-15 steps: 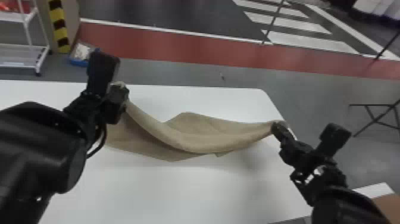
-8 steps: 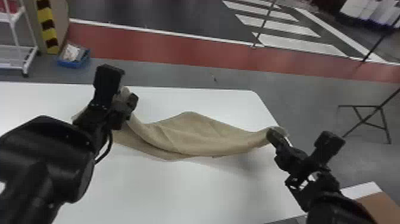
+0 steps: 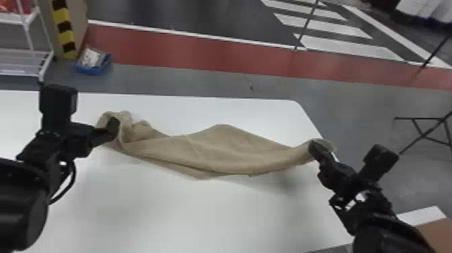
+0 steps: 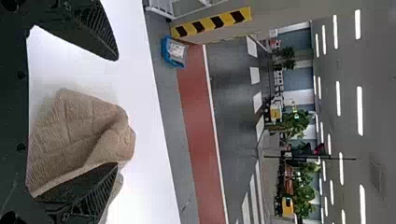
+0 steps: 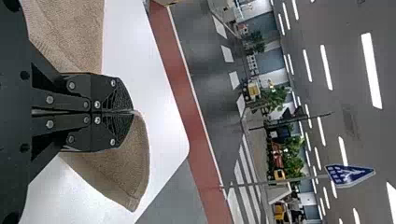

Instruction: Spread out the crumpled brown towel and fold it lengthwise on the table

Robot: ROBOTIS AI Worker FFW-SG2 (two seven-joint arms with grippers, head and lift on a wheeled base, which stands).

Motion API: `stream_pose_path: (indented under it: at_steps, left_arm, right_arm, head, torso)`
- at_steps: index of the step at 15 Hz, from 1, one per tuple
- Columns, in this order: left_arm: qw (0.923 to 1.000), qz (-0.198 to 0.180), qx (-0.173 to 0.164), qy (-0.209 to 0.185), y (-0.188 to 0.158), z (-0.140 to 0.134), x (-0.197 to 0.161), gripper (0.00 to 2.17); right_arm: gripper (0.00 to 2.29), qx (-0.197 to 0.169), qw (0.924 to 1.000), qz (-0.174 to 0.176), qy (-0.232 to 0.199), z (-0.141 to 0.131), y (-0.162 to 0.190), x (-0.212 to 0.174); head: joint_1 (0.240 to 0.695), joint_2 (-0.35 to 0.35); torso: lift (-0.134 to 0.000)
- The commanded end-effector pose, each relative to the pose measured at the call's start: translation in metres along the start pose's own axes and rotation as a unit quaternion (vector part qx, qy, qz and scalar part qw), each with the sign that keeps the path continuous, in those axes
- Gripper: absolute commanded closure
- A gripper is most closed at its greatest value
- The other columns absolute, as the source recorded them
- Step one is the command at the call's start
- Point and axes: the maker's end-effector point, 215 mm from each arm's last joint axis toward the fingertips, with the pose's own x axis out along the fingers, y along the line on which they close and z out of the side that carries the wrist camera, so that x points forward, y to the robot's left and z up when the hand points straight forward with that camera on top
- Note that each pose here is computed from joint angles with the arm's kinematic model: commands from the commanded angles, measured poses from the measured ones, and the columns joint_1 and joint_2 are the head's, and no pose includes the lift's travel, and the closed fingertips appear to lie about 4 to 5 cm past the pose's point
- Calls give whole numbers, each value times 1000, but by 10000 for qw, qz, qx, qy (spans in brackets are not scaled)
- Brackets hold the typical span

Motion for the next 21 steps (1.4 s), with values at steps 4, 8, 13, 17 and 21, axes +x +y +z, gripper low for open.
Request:
stream_pose_path:
  at_steps: [4,8,13,17,21]
  left_arm:
    - [9989,-273,-139,-361,-26,18,7,26]
    - [9976,-428,3,-547,-73,47,41,46]
    - [9962,-676,283,-472,-120,47,68,174]
    - [9939,-259,971,-456,-81,46,103,211]
    - [9904,-91,1362,241,-63,16,111,275]
  right_arm:
    - [2040,-52,9999,98,-12,-5,11,-1]
    - [2044,-172,9991,395,-11,-18,45,-10]
    - [2044,-257,9986,464,-7,-17,51,-20]
    - [2040,-325,9969,704,90,-29,78,-25]
    - [2044,-404,9957,822,129,-34,92,-25]
  head:
    - [695,-291]
    - [695,-300]
    - [695,-325]
    - [695,-325]
    - [694,-267]
  torso:
    - [-124]
    - [-124]
    - [-124]
    - [-124]
    - [-124]
